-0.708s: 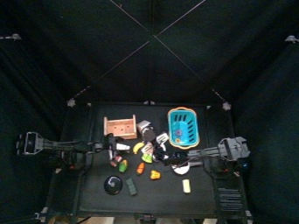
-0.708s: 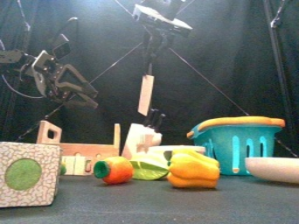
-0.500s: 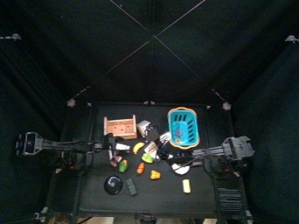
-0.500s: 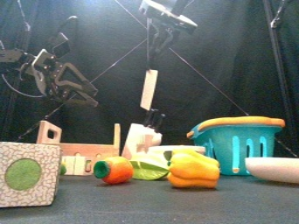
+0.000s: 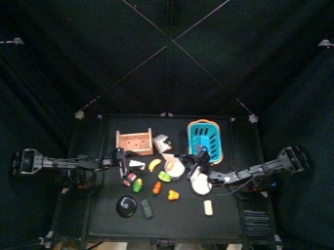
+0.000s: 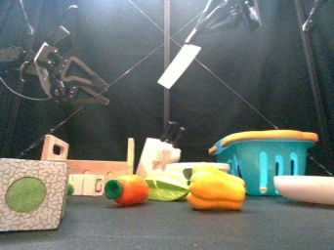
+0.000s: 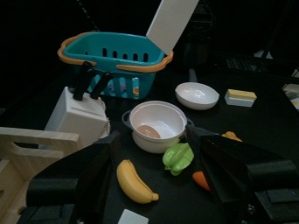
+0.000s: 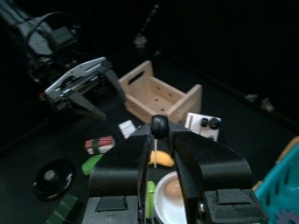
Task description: Grab cleaver with other hand
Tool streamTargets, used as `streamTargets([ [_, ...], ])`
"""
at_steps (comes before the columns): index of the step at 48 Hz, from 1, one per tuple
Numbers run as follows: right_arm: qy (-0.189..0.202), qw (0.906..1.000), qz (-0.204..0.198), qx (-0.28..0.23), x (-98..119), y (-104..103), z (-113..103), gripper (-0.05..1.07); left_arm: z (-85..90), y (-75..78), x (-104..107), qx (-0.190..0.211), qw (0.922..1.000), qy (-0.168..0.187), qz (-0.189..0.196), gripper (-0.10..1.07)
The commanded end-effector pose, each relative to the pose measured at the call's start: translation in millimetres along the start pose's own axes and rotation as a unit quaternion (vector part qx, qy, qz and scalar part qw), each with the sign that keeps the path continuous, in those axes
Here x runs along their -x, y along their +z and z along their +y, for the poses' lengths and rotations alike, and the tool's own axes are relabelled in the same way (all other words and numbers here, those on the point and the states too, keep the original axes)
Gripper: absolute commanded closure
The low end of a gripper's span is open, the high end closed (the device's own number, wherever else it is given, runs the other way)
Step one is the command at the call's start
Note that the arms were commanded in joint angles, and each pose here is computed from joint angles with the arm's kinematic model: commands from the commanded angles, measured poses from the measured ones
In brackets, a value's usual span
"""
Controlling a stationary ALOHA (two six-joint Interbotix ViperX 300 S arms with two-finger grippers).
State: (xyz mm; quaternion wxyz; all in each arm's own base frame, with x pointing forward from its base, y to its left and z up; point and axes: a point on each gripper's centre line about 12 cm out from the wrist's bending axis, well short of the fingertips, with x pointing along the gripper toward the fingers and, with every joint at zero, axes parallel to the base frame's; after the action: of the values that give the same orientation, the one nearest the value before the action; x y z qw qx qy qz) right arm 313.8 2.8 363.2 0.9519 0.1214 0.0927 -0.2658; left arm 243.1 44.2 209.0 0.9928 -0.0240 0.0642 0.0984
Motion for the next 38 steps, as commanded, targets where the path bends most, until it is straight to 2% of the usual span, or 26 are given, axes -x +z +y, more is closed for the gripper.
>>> streamTargets([
  [1,0.047,0.9984,-0.028,0.013,14,-8,-11,0.42,-6.8,13.1,-4,-0.011,0.9995,-0.016,-0.023,0.02],
  [5,0.064,0.9967,-0.045,0.022,22,-16,-18,0.42,-16.2,18.3,-6,-0.021,0.9986,-0.037,-0.033,0.02],
  [14,0.094,0.9898,-0.073,0.079,32,-36,-30,0.42,-38.0,34.3,-12,-0.028,0.9934,-0.078,-0.080,0.02],
  [24,0.147,0.9771,-0.072,0.136,33,-47,-18,0.42,-46.9,38.2,-35,-0.029,0.9904,-0.089,-0.102,0.02],
  [31,0.168,0.9707,-0.074,0.155,34,-48,-12,0.42,-52.6,37.9,-59,-0.035,0.9885,-0.096,-0.112,0.02],
  [38,0.177,0.9684,-0.073,0.160,35,-49,-7,0.42,-56.3,34.3,-80,-0.038,0.9879,-0.098,-0.114,0.02],
])
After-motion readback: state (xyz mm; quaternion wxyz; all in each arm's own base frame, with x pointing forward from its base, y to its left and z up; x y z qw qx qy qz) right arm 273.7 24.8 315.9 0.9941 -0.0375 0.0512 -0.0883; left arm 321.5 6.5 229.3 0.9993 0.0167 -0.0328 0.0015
